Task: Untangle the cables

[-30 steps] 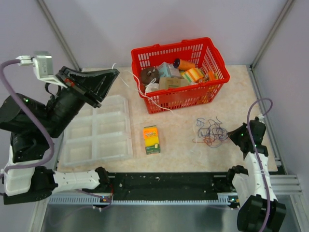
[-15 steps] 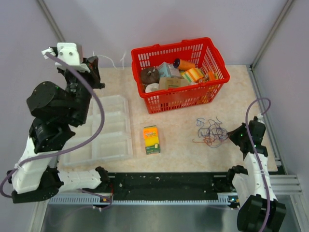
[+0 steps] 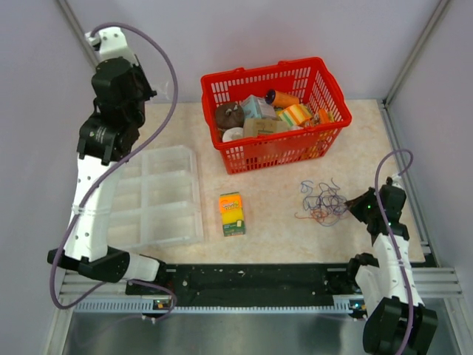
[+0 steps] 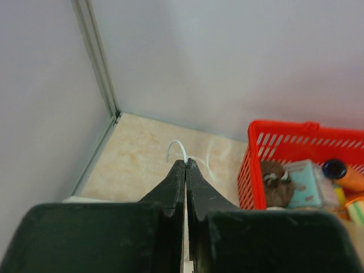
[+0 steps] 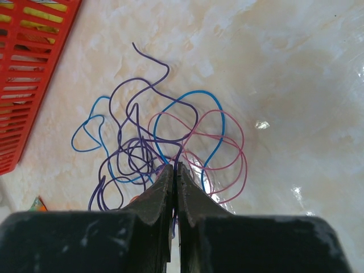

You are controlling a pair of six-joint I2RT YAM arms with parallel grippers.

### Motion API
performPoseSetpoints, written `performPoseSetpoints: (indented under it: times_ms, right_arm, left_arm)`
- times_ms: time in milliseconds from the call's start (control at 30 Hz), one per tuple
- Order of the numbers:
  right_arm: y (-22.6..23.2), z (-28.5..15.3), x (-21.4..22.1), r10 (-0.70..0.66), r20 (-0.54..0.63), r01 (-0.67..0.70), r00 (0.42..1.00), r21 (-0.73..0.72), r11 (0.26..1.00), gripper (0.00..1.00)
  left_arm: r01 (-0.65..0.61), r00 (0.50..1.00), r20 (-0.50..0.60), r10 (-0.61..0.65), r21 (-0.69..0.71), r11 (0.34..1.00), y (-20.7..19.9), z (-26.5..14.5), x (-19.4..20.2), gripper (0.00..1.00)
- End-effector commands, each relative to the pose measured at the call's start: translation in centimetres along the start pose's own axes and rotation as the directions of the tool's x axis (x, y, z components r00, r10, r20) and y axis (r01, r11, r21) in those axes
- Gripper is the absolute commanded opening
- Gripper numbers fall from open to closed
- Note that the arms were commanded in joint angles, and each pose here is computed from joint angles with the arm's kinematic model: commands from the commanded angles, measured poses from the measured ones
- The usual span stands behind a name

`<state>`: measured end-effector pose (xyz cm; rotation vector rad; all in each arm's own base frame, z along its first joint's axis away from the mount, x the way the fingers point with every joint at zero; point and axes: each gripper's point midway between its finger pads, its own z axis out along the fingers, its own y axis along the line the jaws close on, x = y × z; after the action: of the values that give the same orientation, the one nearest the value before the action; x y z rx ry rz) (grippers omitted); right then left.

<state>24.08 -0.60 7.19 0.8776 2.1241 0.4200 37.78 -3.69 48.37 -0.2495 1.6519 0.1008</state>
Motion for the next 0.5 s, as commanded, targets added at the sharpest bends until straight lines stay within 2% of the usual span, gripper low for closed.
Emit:
performPoseSetpoints:
  times_ms: [0, 167, 467]
  right_arm:
    - [0.7, 0.3, -0.2, -0.021, 0.009, 0.022, 1.0, -0.051, 0.998, 0.01]
    - [0.9, 0.3, -0.1, -0.019, 0.005, 0.019, 1.0, -0.068, 0.998, 0.01]
    - [1.1, 0.4, 0.3, -0.017, -0.007, 0.016, 1.0, -0.086, 0.996, 0.01]
  left_arm:
    - [0.215, 0.953, 0.21, -0.221, 0.051, 0.975, 1.7, -3.5, -9.0, 0.0]
    - [0.245, 0.926, 0.291, -0.241, 0.023, 0.969, 2.9, -4.1, -12.0, 0.0]
    - [0.26, 0.932, 0.262, -0.25, -0.001, 0.966, 2.9, -2.5, -10.4, 0.0]
